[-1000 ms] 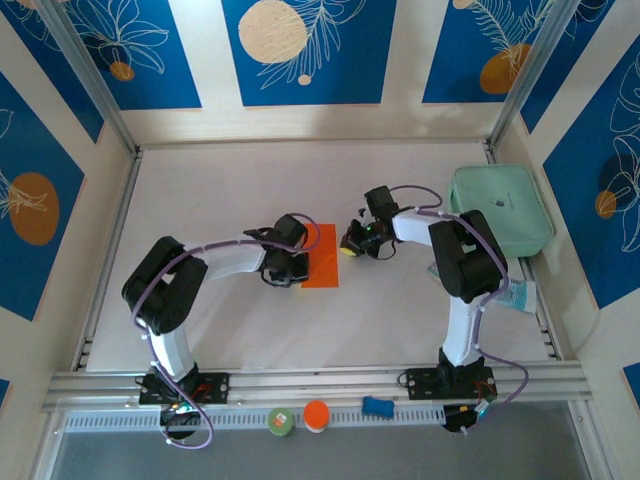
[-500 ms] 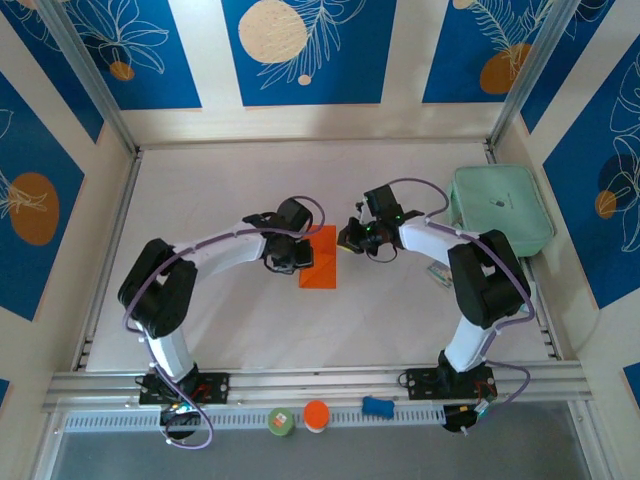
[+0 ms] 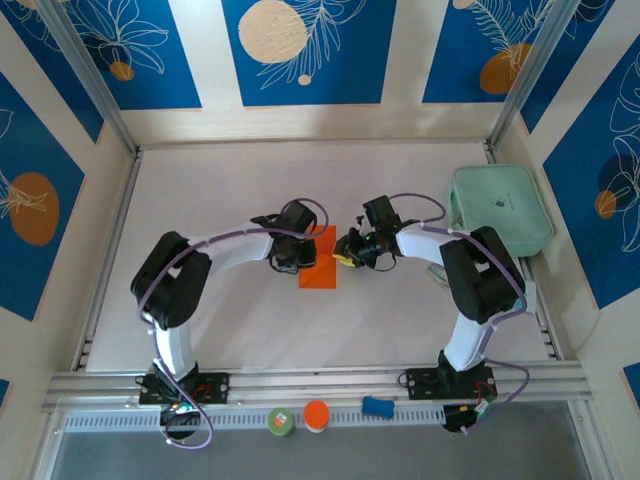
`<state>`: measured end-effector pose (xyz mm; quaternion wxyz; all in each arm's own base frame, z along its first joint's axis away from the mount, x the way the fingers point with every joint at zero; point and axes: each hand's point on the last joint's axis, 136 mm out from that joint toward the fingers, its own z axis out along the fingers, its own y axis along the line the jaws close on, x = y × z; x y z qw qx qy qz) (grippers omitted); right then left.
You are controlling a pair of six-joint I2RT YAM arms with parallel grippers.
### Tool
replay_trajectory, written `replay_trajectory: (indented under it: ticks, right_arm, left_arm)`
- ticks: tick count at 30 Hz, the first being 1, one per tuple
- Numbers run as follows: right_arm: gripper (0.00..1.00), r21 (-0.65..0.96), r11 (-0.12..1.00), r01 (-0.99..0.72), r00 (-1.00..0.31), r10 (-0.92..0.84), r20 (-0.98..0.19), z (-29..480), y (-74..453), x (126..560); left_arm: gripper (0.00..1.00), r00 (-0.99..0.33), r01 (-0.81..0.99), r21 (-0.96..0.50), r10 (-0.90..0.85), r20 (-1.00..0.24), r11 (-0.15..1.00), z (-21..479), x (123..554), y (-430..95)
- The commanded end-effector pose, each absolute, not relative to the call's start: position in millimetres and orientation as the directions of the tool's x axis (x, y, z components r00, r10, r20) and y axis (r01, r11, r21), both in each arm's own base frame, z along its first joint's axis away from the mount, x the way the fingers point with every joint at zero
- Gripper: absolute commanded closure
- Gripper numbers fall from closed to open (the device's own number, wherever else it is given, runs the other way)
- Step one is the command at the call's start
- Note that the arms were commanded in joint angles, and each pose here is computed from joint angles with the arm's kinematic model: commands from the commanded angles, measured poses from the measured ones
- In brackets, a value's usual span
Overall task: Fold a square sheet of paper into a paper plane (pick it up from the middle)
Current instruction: Fold the triangle a second time at the center of the table.
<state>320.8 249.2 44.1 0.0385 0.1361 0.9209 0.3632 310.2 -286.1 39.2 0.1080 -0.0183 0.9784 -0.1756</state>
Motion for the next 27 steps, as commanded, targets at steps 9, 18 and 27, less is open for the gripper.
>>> replay_trajectory:
  ticks: [9, 18, 27]
  right_arm:
    - [0.69, 0.654, 0.691, 0.309, -0.943, 0.311, 0.118, 39.1, 260.9, 306.6]
    - [0.68, 0.597, 0.721, 0.353, -0.929, 0.345, 0.133, 29.9, 265.1, 306.5]
    - [0.71, 0.56, 0.745, 0.362, -0.925, 0.363, 0.114, 22.9, 269.4, 314.0]
  left_arm:
    - [0.93, -0.971, -0.069, -0.293, -0.131, -0.198, 0.954, 9.7, 314.0, -271.5]
    - [0.93, -0.974, -0.104, -0.29, -0.157, -0.166, 0.951, -4.8, 304.5, -266.0]
    - [0.93, -0.975, -0.115, -0.297, -0.166, -0.151, 0.948, -7.4, 300.4, -264.9]
